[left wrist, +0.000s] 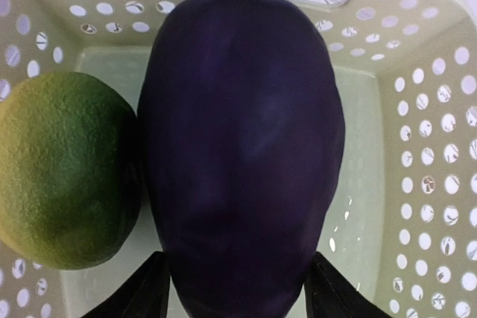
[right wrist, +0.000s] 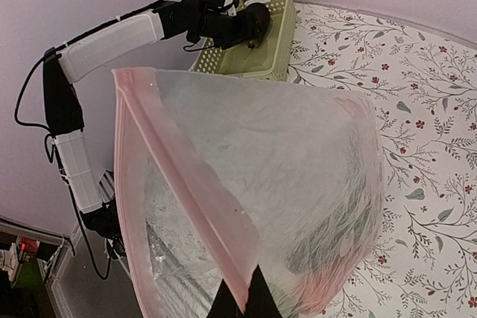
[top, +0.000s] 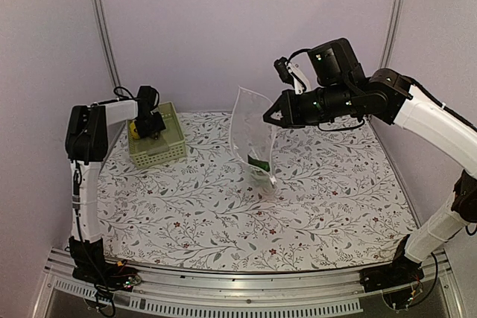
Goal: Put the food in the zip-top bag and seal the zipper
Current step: Pick up the fake vegetable from the bin.
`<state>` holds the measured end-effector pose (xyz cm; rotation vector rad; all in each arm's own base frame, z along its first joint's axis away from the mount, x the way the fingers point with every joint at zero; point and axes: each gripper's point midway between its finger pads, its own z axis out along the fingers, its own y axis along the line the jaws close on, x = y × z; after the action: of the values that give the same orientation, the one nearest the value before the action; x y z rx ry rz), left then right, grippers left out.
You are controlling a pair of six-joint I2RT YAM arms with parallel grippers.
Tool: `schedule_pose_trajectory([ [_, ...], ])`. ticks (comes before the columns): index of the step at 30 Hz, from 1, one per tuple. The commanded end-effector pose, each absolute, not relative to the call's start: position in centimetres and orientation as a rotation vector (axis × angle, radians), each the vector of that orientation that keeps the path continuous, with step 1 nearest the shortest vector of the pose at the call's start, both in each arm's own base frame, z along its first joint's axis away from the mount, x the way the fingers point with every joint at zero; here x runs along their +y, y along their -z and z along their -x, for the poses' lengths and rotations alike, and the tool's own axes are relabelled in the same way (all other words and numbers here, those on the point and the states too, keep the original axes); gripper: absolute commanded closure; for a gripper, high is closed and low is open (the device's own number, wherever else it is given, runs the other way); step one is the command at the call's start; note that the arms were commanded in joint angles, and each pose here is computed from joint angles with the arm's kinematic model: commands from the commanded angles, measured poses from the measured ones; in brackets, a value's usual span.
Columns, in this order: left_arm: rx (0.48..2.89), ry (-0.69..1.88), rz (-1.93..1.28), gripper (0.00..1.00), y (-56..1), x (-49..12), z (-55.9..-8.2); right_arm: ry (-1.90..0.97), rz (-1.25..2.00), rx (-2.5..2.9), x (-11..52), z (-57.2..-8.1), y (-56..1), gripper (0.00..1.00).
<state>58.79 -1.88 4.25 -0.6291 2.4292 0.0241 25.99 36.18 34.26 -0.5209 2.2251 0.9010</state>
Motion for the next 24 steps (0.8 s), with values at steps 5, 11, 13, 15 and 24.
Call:
schedule_pose_trajectory([
  [5,2.457,-0.053,0.635,0.37,-3.3,-0.8,-59.0,-0.931,0.517,2.187,36.2,-26.0,-35.2,1.00],
  [11,2.448,-0.062,0.626,0.50,-3.8,-0.6,-59.1,-0.933,0.517,2.180,36.3,-26.0,-35.4,1.00],
  [13,2.443,-0.048,0.620,0.52,-4.4,-0.7,-59.1,-0.932,0.515,2.180,36.2,-26.1,-35.4,1.00],
  [15,2.430,-0.032,0.614,0.54,-5.3,-0.8,-59.1,-0.932,0.514,2.178,36.3,-26.1,-35.5,1.00],
  [24,2.254,0.155,0.607,0.57,-13.0,-2.1,-57.0,-0.940,0.520,2.177,36.5,-26.1,-35.4,1.00],
])
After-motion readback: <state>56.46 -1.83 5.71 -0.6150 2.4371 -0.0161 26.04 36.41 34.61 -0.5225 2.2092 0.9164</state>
